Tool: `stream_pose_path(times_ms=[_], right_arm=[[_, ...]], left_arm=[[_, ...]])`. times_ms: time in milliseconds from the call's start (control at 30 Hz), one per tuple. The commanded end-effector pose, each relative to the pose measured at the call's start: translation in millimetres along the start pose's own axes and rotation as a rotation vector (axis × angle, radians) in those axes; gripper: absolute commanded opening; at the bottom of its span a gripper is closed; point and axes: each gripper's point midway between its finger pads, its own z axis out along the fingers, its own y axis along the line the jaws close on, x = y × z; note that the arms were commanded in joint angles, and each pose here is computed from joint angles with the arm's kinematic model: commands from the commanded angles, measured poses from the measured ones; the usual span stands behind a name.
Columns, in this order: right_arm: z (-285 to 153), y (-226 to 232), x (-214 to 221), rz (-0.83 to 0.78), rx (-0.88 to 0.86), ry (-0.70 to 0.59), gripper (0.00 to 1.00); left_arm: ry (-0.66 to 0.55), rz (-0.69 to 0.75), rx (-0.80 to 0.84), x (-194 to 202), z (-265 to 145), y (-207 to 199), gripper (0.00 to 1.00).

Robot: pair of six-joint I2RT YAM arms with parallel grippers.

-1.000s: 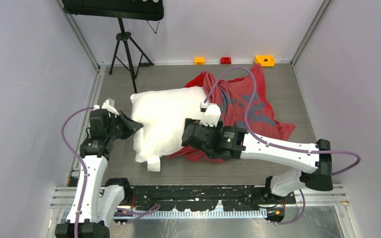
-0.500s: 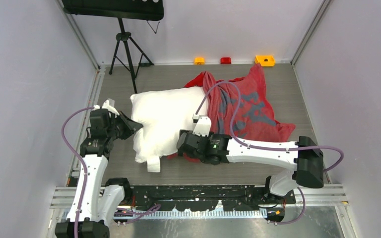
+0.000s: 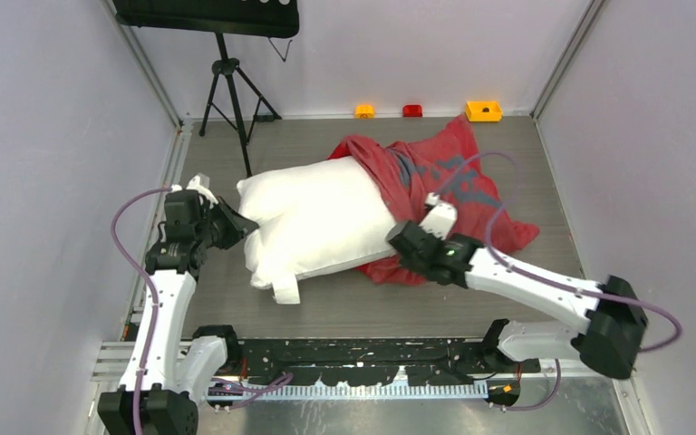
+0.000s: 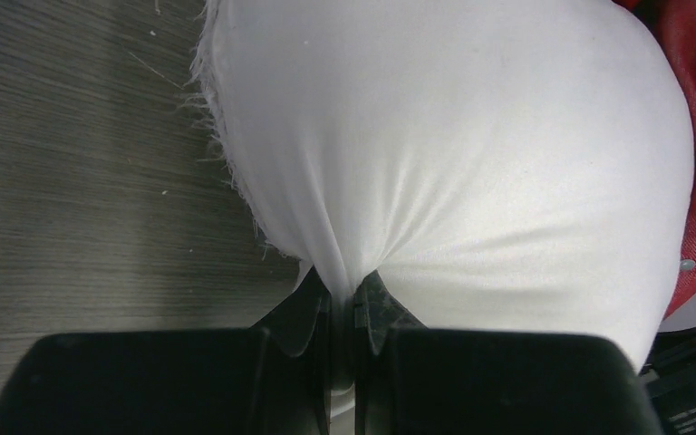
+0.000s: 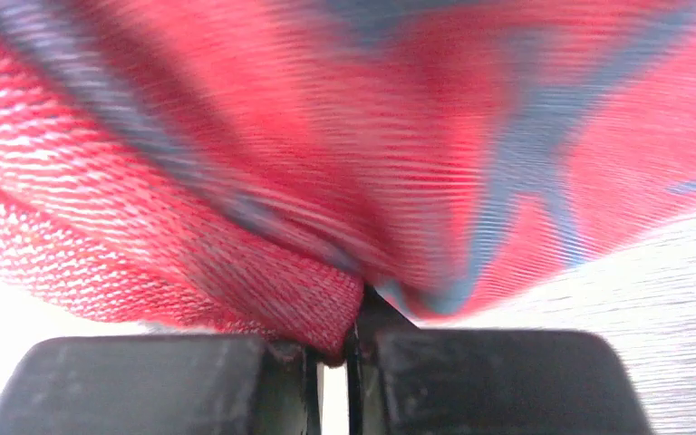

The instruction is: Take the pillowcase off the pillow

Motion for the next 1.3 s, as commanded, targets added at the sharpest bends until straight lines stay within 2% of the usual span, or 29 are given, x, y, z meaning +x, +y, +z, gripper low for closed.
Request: stream_pose_path(times_ms=[0,167,400,467,600,633,700,733,900,1067,1267], right_arm=[[-2,-91,-53,0.066,0.211,-0.143,0.02],[-21,-151,-91,0.230,0.357,-0.274,0.00],[-60,-167,-138,0.281,0.381,-0.450,0.00],[-62,-149,-147,0.220,0.297,-0.438,0.00],[-63,-84,-151,0.126,-0.010,-0.329,0.00],[-65,-72,-152,0.114,-0.062,-0.313,0.00],[-69,-49,-156,0.094,-0.150,-0.285,0.00],[-71,-41,-158,0.083,-0.182,-0.274,0.00],[-80,-8,-169,0.033,-0.283,-0.233,0.00],[-85,5,-176,0.022,-0.316,-0.218,0.00],[-80,10,-170,0.023,-0.329,-0.183,0.00]], left_arm=[[-0.174,0.045,-0.122,-54,-7,15,0.00],[-0.216,-0.065,-0.189,-74,-13,44,0.00],[-0.229,-0.142,-0.221,-76,-10,56,0.00],[-0.236,-0.143,-0.213,-77,-11,54,0.00],[-0.258,-0.111,-0.150,-79,-15,42,0.02],[-0.255,-0.103,-0.140,-79,-16,39,0.06],[-0.250,-0.079,-0.134,-78,-20,32,0.22],[-0.249,-0.059,-0.139,-78,-23,29,0.36],[-0.243,0.112,-0.196,-78,-36,2,0.80],[-0.253,0.312,-0.075,-73,-49,-52,0.95],[-0.217,0.626,0.070,-47,-59,-104,0.96]])
